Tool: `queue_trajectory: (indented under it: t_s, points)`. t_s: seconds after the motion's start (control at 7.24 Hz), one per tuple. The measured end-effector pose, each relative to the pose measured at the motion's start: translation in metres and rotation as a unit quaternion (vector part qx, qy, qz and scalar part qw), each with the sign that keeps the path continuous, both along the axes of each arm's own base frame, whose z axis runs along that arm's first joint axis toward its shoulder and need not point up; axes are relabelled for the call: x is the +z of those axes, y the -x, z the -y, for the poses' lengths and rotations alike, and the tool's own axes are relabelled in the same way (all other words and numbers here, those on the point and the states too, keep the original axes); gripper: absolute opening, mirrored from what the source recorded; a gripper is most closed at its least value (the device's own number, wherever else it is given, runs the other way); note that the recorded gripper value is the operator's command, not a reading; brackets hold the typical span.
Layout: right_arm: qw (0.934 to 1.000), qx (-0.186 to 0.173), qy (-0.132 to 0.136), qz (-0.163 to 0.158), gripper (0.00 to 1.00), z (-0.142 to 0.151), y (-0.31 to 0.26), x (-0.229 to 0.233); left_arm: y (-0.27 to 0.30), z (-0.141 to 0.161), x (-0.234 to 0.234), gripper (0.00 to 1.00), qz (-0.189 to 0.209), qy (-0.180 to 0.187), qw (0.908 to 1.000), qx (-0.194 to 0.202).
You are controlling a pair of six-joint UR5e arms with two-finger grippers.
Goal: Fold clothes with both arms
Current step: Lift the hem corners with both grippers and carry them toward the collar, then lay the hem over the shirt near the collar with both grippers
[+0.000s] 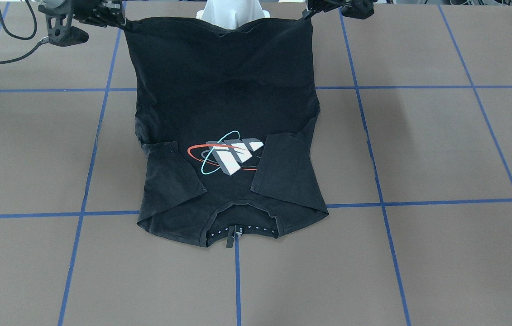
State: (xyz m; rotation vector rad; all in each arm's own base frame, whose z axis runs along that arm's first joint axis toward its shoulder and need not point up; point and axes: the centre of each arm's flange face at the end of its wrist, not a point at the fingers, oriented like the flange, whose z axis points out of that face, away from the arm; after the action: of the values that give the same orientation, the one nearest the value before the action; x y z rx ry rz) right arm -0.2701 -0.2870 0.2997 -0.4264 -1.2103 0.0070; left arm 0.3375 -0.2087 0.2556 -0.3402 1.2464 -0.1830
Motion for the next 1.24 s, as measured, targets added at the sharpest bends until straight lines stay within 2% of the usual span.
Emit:
queue_trajectory:
  t_s: [0.55, 0.97, 1.24]
  points:
    - [0.9967, 0.077, 0.007, -0.023, 0.00, 0.096, 0.006, 0.028, 0.023, 0.104, 0.014, 0.00, 0.012, -0.028, 0.9934, -0.111]
    - [0.9912, 0.121, 0.029, -0.045, 0.00, 0.183, 0.020, 0.046, 0.016, 0.161, 0.047, 0.00, 0.047, -0.025, 0.9870, -0.152]
    - [0.9882, 0.139, 0.035, -0.054, 0.00, 0.225, 0.023, 0.052, 0.006, 0.183, 0.061, 0.00, 0.062, -0.017, 0.9847, -0.162]
